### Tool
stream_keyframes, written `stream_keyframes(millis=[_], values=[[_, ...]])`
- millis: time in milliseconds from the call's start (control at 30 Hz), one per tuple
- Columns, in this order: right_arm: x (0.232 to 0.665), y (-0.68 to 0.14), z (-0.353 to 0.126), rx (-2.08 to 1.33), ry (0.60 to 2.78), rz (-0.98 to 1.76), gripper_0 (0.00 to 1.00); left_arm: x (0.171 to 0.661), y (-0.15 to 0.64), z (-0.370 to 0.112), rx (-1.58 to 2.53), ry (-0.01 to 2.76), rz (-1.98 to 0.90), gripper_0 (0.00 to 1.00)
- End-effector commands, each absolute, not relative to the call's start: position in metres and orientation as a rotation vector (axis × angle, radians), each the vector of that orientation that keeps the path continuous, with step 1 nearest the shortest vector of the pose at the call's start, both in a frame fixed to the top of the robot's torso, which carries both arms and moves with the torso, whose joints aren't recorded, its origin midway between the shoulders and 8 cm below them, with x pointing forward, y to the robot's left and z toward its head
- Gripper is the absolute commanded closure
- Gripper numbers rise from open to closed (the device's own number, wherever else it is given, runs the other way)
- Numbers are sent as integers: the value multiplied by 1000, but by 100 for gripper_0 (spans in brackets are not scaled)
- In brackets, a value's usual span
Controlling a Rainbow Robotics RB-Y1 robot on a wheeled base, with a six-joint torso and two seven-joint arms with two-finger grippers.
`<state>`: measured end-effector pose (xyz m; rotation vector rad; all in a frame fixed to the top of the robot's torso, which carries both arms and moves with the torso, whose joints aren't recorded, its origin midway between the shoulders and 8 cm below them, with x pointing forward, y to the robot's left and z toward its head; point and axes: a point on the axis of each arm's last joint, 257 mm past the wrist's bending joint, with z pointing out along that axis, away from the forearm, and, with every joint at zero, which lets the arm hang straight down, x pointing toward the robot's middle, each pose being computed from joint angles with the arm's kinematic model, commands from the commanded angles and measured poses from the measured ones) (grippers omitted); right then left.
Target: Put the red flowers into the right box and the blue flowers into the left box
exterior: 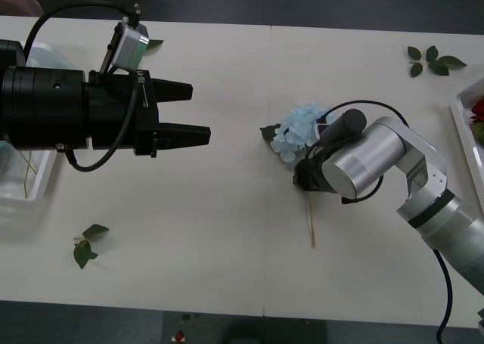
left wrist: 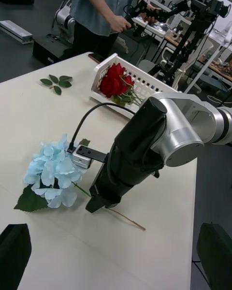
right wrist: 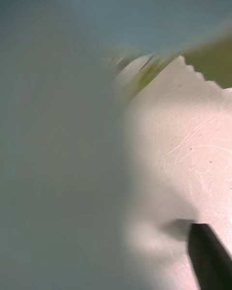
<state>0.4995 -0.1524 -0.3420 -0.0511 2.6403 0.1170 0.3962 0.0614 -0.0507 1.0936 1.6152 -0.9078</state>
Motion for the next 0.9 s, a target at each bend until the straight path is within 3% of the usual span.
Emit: stream_keyframes(millis=[33,100,133,167,567,900], values=[[513,-137,-322,-56,2596,148,61,392,55,-41,1115,1578,-914,0],[513,-138,-322,-55,2597,145,89,392,55,-41,1115,1578,-914,0],[513,-138,-322,-53,2597,145,98,392,55,-41,1115,1578,-914,0],[513,-138,-322,-51,2597,146,100,392,55,-41,1115,1578,-914,0],[518,-138,-318,-51,2578,143,100,392,55,-41,1115,1578,-914,0],[525,-150,-274,-36,2532,200,100,392,55,-41,1115,1578,-914,0]])
